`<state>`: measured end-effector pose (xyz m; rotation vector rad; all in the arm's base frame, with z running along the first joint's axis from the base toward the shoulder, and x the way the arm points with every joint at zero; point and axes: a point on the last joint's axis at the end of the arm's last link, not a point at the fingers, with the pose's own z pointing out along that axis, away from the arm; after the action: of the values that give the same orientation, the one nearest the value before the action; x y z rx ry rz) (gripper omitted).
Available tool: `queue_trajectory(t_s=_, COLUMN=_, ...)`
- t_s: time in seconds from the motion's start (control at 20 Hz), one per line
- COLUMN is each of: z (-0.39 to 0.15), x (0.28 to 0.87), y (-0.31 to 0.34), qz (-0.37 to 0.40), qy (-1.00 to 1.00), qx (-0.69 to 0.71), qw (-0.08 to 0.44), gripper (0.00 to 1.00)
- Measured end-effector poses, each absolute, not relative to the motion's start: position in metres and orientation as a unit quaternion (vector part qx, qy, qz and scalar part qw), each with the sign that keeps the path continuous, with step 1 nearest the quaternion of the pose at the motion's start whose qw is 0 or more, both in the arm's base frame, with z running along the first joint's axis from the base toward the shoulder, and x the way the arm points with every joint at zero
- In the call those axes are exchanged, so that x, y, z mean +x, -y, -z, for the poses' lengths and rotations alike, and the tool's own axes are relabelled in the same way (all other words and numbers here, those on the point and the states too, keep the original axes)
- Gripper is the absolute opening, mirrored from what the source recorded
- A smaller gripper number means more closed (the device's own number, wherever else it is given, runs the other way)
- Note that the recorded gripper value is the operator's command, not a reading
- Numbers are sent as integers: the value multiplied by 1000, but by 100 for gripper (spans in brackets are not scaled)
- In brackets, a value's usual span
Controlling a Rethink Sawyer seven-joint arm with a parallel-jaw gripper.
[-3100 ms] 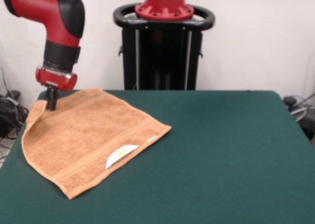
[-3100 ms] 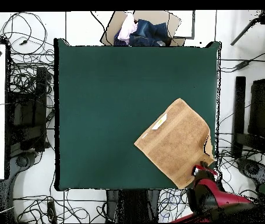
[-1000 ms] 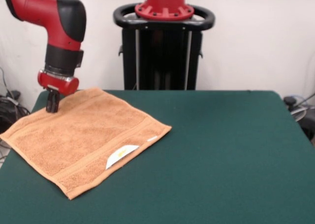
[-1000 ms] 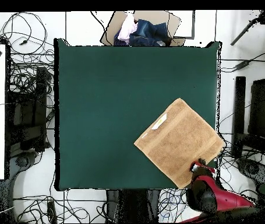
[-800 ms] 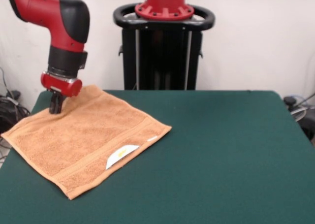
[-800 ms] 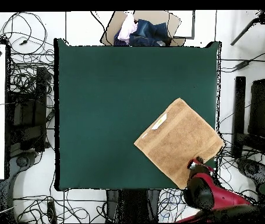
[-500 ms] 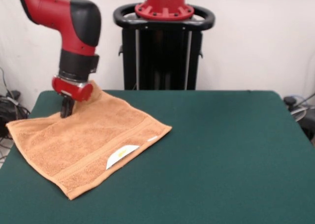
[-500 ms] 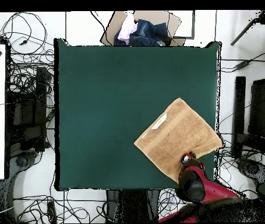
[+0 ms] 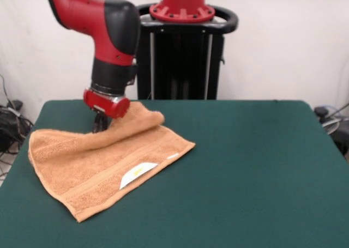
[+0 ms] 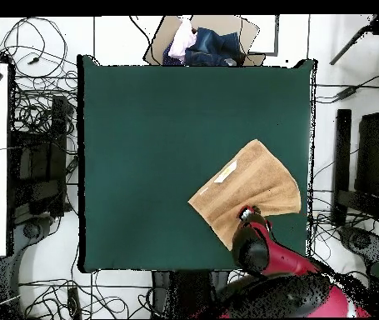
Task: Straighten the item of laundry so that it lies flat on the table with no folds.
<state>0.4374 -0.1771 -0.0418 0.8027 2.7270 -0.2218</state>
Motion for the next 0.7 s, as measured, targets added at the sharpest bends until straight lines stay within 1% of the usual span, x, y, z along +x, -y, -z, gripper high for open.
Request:
queue_trajectory(t_s=0.35, z=37, x=442, y=163, qz=77, qy=-944, qx=288, qw=141, gripper=0)
queue_trajectory(t_s=0.7, z=36, x=425, y=176, qz=76, qy=-941, qx=304, qw=131, gripper=0)
